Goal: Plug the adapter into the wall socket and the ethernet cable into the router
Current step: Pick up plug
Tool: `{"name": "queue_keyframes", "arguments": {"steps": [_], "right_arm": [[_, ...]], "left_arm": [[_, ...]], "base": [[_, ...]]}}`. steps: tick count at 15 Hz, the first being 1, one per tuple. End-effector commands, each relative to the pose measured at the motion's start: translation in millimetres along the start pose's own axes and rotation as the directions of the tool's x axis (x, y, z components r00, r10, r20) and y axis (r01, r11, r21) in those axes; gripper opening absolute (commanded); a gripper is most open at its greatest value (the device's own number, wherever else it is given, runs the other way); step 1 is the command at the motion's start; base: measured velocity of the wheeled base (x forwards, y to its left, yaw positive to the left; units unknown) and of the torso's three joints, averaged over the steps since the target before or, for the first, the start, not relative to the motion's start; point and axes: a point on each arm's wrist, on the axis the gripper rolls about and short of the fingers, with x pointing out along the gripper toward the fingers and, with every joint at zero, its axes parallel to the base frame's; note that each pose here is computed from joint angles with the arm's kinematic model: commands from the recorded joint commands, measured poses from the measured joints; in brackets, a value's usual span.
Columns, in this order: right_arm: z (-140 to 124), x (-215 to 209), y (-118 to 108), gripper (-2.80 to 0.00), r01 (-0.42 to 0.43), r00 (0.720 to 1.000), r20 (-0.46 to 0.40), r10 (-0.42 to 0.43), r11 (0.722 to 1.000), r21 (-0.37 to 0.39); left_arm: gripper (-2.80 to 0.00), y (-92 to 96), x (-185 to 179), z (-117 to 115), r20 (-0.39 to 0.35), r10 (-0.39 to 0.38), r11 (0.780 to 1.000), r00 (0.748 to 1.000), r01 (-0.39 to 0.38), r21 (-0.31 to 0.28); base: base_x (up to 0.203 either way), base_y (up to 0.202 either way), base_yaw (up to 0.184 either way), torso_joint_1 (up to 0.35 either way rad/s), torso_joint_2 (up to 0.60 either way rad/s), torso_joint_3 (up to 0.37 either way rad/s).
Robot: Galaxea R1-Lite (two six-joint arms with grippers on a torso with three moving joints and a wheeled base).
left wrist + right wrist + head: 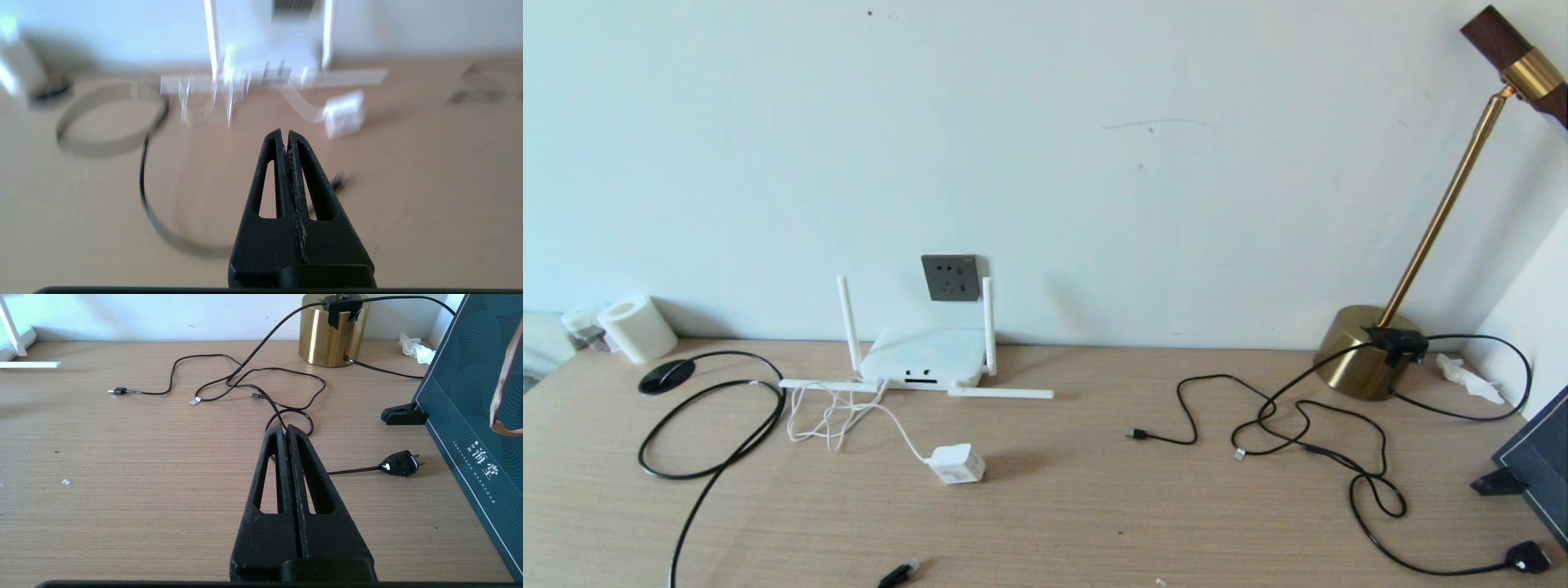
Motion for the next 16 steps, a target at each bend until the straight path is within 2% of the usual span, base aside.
{"name": "queue_keyframes", "arguments": {"steps": [1,3,5,7,8,9,10,11,12,13,14,15,16], "right_arm": [[0,0,0,-2.80,0.000,1.000,0.000,0.000,1.000,0.001],[0,0,0,-2.80,0.000,1.000,0.000,0.000,1.000,0.001],[0,0,0,-2.80,0.000,1.000,0.000,0.000,1.000,0.001],[0,0,0,-2.80,0.000,1.000,-0.001,0.000,1.000,0.001],[0,0,0,-2.80,-0.001,1.000,0.000,0.001,1.000,0.001],[0,0,0,-2.80,0.000,1.000,0.000,0.000,1.000,0.001],[0,0,0,-2.80,0.000,1.000,0.000,0.000,1.000,0.001],[0,0,0,-2.80,0.000,1.000,0.000,0.000,1.000,0.001],[0,0,0,-2.80,0.000,1.000,0.000,0.000,1.000,0.001],[0,0,0,-2.80,-0.001,1.000,0.000,0.001,1.000,0.001],[0,0,0,-2.80,0.000,1.000,0.000,0.000,1.000,0.001],[0,0,0,-2.80,0.000,1.000,-0.001,0.000,1.000,0.001],[0,0,0,-2.80,-0.001,1.000,0.000,0.001,1.000,0.001]], "left_arm": [[-2.80,0.3,8,46,0.008,-0.062,0.998,0.998,0.062,0.006],[-2.80,1.6,39,90,-0.069,-0.142,0.990,0.987,0.142,0.002],[-2.80,-0.6,87,120,-0.173,-0.229,0.973,0.958,0.231,-0.009],[-2.80,-7.5,144,127,-0.298,-0.327,0.943,0.897,0.332,-0.038],[-2.80,-12.0,176,123,-0.358,-0.376,0.922,0.855,0.384,-0.050],[-2.80,-16.7,205,116,-0.399,-0.424,0.896,0.813,0.442,-0.052],[-2.80,-21.5,232,106,-0.423,-0.475,0.860,0.772,0.510,-0.034],[-2.80,-26.5,256,94,-0.439,-0.528,0.804,0.727,0.595,0.019],[-2.80,-30.7,275,82,-0.450,-0.570,0.715,0.687,0.685,0.140],[-2.80,-33.5,284,75,-0.459,-0.598,0.610,0.657,0.744,0.271],[-2.80,-35.9,288,69,-0.482,-0.619,0.497,0.620,0.784,0.371],[-2.80,-37.5,289,61,-0.524,-0.631,0.397,0.572,0.818,0.416],[-2.80,-38.4,289,53,-0.568,-0.633,0.313,0.526,0.845,0.433]], "base": [[0.000,0.000,0.000,0.000,0.00,0.000],[0.000,0.000,0.000,0.000,0.00,0.000],[0.000,0.000,0.000,0.000,0.00,0.000],[0.000,0.000,0.000,0.000,0.00,0.000],[0.000,0.000,0.000,0.000,0.00,0.000],[0.000,0.000,0.000,0.000,0.00,0.000],[0.000,0.000,0.000,0.000,0.00,0.000],[0.000,0.000,0.000,0.000,0.00,0.000],[0.000,0.000,0.000,0.000,0.00,0.000],[0.000,0.000,0.000,0.000,0.00,0.000],[0.000,0.000,0.000,0.000,0.00,0.000],[0.000,0.000,0.000,0.000,0.00,0.000],[0.000,0.000,0.000,0.000,0.00,0.000]]}}
